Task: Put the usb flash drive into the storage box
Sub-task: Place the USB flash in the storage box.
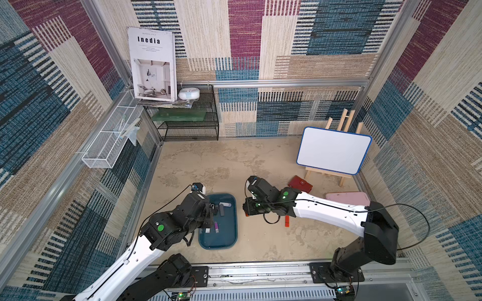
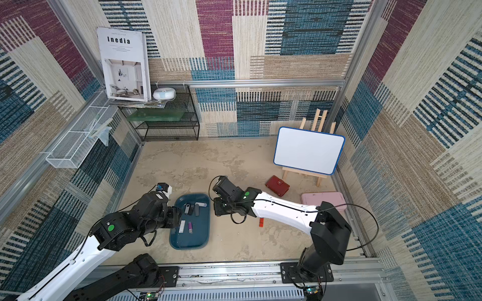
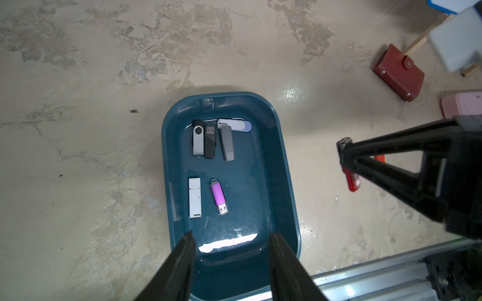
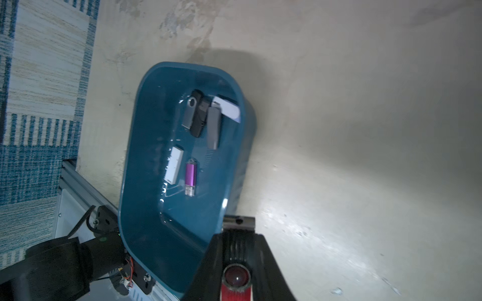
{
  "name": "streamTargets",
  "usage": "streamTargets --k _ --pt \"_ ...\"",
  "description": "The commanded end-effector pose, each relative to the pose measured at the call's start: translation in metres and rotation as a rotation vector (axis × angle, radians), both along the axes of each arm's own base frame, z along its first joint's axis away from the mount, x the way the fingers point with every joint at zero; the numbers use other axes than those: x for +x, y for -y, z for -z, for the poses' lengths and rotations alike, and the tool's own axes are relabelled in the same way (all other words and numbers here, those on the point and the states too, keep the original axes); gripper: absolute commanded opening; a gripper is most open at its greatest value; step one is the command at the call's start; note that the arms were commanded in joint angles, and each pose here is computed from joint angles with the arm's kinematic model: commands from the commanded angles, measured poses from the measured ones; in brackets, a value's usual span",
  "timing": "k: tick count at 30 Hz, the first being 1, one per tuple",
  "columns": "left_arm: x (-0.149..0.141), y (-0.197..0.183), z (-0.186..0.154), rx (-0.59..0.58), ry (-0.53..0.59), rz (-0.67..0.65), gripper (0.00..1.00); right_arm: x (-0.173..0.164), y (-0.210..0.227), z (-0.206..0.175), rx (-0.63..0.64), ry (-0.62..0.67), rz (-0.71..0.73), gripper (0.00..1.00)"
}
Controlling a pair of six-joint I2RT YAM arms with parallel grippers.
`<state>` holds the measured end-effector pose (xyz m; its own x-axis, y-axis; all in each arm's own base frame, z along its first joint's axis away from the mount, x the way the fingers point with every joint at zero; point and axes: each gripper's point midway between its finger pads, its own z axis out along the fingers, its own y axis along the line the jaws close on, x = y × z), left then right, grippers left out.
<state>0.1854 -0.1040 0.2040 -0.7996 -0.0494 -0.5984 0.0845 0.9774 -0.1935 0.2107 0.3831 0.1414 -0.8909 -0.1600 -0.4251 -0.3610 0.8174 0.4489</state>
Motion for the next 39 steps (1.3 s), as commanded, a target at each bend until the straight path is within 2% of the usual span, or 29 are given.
streamTargets --k 1,6,12,29,34,39 --pt "0.0 -0.011 -0.003 0.02 0.022 -0.046 0.51 -0.003 -0.029 0.003 0.004 -0.015 -0.018 0.15" --pt "0.0 -0.016 -0.007 0.018 0.04 -0.065 0.52 -0.013 -0.061 0.023 -0.031 -0.04 -0.053 0.15" --pt "-0.001 -0.019 -0.008 0.015 0.05 -0.077 0.52 -0.02 -0.077 0.051 -0.076 -0.069 -0.052 0.16" --pt "-0.001 -0.017 -0.005 0.017 0.037 -0.074 0.53 -0.025 -0.088 0.106 -0.151 -0.126 -0.003 0.21" --pt "-0.001 -0.016 -0.005 0.016 0.033 -0.071 0.54 -0.026 -0.09 0.11 -0.152 -0.132 0.002 0.23" --pt "-0.001 -0.015 -0.003 0.018 0.025 -0.067 0.54 -0.027 -0.092 0.111 -0.152 -0.134 -0.003 0.29"
